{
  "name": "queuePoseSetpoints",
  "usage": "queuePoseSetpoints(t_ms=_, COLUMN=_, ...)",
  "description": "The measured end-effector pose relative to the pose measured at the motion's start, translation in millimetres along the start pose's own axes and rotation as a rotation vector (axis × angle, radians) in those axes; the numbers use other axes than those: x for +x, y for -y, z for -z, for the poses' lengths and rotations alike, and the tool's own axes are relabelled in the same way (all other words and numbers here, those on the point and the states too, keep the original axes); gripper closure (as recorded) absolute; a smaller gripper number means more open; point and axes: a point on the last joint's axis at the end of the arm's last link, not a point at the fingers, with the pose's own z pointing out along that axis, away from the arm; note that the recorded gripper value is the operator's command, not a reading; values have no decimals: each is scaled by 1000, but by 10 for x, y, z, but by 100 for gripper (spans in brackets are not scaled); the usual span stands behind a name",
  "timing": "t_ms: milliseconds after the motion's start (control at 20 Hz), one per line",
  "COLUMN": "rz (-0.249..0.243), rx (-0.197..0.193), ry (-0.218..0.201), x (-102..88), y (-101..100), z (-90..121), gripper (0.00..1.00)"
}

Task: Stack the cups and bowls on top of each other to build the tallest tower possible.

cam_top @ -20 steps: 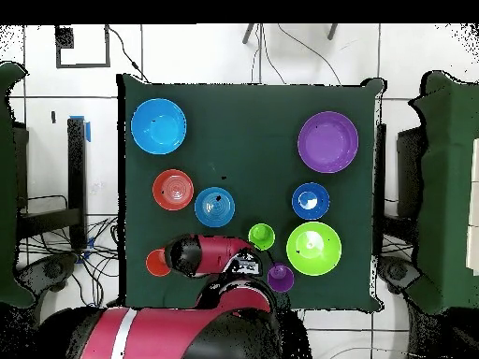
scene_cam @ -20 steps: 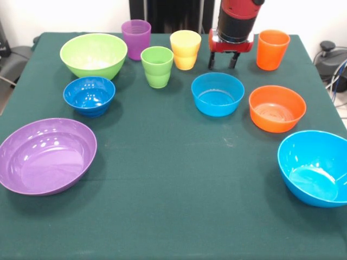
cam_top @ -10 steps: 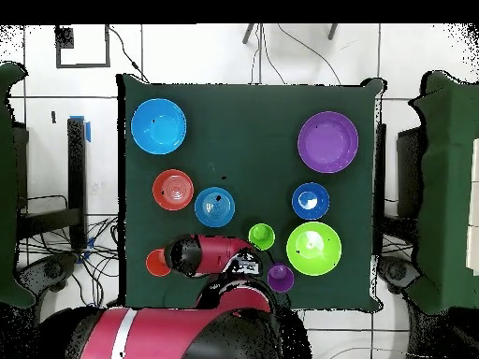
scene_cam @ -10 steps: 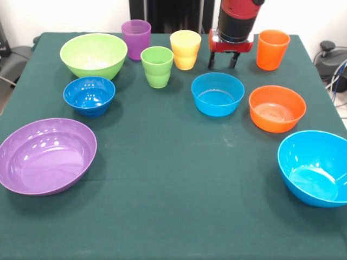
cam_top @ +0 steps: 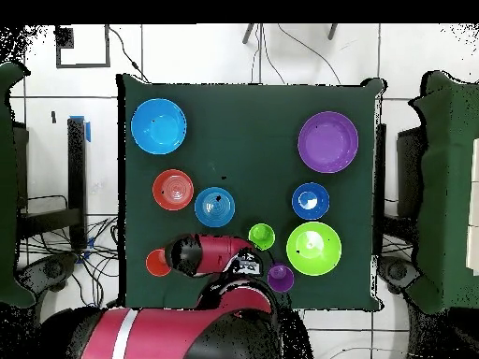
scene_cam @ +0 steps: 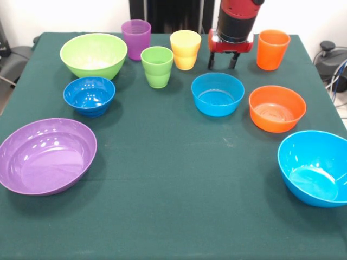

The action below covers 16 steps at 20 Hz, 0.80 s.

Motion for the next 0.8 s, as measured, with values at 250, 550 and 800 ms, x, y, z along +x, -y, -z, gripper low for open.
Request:
queuePoseSetpoints(t_ms=250, rz=-24, rx=16, ry=61, x=-239, y=100, z=191, gripper=0)
queuePoseSetpoints(t_ms=550, rz=-73, rx=42, ry=138, x=-445, y=224, z=553, gripper=0)
queuePoseSetpoints(t_ms=800, rz=-121, rx=47, ry=198, x=-583, y=306, z=863, gripper=0)
